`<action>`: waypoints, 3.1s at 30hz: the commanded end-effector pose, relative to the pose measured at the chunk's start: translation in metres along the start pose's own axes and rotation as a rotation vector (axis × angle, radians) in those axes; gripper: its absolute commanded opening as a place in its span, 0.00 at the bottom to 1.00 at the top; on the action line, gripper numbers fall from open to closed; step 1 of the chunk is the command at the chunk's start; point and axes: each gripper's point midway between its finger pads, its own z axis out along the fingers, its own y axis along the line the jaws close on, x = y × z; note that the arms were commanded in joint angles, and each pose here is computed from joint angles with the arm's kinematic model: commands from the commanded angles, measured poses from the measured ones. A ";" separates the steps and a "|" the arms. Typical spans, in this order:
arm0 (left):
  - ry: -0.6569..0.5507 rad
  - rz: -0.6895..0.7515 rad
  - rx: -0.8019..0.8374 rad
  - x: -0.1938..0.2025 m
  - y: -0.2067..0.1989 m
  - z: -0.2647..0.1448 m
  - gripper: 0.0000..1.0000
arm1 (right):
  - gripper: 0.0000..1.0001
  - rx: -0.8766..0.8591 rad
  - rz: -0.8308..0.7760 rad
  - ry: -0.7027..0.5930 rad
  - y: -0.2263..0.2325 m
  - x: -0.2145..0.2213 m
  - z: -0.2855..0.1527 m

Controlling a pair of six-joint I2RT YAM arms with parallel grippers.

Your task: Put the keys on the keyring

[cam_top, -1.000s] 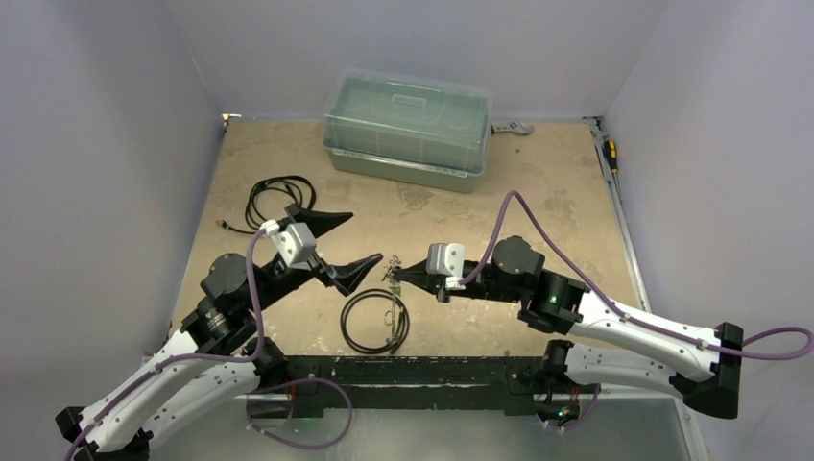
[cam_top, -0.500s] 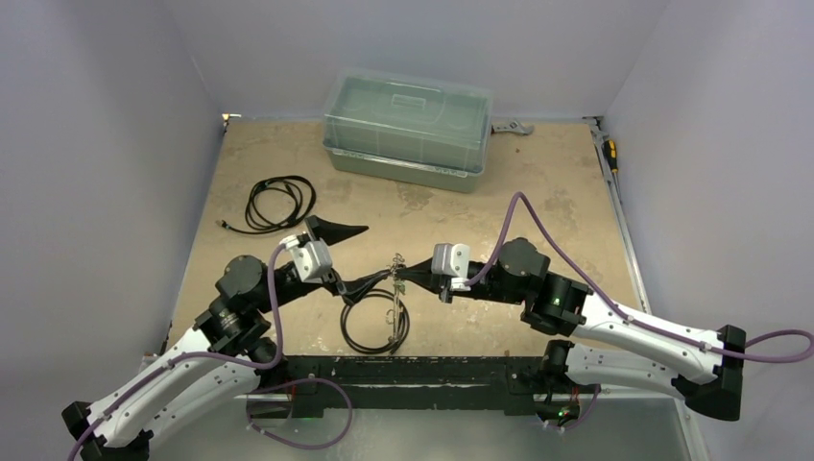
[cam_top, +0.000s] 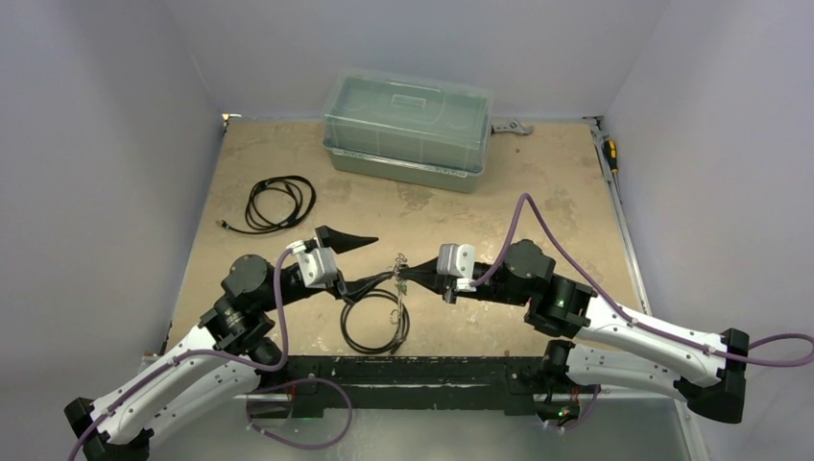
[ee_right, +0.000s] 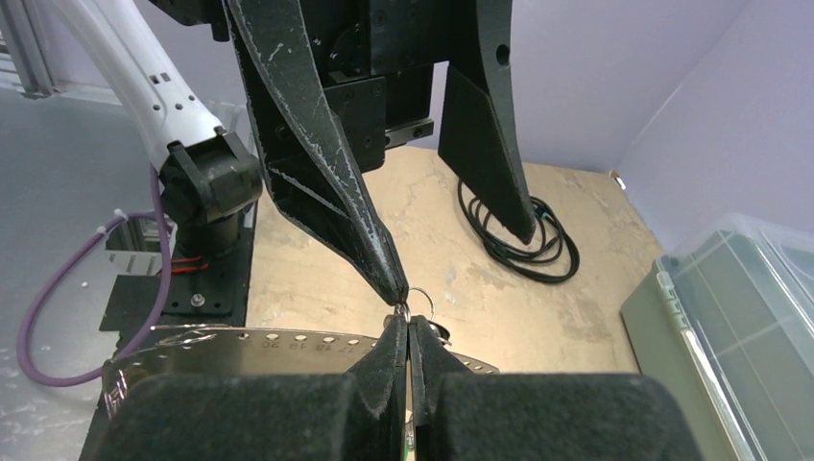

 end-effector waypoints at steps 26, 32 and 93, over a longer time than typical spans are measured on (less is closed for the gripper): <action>-0.012 -0.017 0.172 -0.003 -0.026 0.009 0.41 | 0.00 0.057 -0.019 -0.113 -0.013 -0.034 -0.005; -0.028 -0.022 0.177 -0.006 -0.027 0.010 0.38 | 0.00 0.050 -0.017 -0.110 -0.012 -0.033 -0.003; -0.020 -0.029 0.216 -0.005 -0.032 0.011 0.00 | 0.00 0.034 -0.015 -0.105 -0.009 -0.032 -0.002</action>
